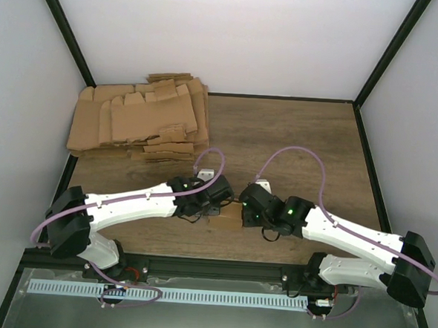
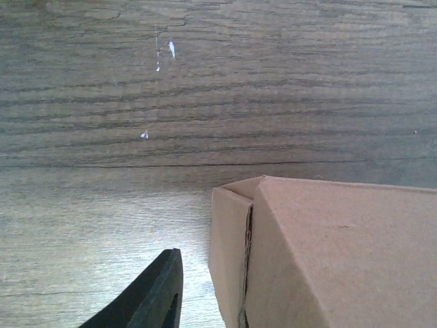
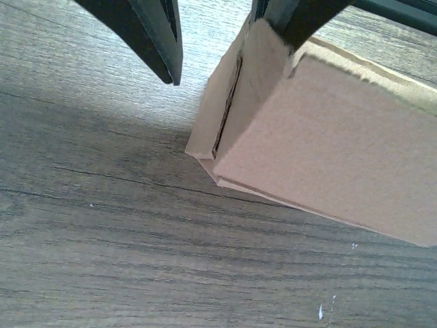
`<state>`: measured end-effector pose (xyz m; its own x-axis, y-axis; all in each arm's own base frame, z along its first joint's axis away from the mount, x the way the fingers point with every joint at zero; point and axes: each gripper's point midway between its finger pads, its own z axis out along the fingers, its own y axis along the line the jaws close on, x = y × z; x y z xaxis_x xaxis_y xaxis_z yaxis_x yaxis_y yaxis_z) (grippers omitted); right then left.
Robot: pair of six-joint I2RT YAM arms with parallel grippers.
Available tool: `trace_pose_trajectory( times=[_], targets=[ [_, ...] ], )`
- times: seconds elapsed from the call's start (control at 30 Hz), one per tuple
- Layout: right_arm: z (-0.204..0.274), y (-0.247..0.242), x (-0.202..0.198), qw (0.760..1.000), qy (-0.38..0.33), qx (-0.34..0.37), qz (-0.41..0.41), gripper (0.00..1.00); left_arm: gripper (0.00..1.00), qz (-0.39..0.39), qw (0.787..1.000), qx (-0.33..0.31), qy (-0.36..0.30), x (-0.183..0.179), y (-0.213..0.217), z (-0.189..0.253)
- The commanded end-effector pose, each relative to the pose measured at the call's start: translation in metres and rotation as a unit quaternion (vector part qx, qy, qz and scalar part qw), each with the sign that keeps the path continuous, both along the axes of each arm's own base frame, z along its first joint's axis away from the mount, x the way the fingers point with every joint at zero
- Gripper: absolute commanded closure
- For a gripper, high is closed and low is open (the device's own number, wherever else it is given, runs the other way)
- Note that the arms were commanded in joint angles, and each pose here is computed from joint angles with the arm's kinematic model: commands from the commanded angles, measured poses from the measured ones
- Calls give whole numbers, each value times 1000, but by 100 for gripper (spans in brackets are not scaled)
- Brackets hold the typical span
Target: Fold the paper box
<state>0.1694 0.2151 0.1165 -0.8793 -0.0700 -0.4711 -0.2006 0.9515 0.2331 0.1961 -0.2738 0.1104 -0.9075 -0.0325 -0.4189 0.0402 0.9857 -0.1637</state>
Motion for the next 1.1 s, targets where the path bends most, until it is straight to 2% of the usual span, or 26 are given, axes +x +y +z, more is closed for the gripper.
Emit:
trace_pose_trajectory(
  times=[0.0,0.13,0.33,0.5,0.57,0.73,0.77,1.07],
  targets=[
    [18,-3,-1,1000,-6,-6,-4,70,63,-12,1000,-9,-5,-2,0,18],
    [25,-1,1,1000,-11,1,-4,69,59,-27,999,-28,-18,-1,-7,30],
    [33,4,5,1000,-21,8,-2,69,59,-31,998,-49,-31,2,-12,40],
    [34,5,8,1000,-26,6,-6,70,71,-28,999,-37,-27,4,-12,35],
    [34,5,8,1000,-24,5,-8,74,76,-28,999,-32,-25,4,-12,32],
    [32,8,5,1000,-14,10,-4,98,93,-29,999,-17,-20,4,-11,25],
    [31,8,5,1000,-12,8,-1,99,96,-29,999,-15,-19,4,-10,24],
    [2,1,-11,999,33,-6,2,99,96,-50,999,-8,8,-9,-6,8]
  ],
)
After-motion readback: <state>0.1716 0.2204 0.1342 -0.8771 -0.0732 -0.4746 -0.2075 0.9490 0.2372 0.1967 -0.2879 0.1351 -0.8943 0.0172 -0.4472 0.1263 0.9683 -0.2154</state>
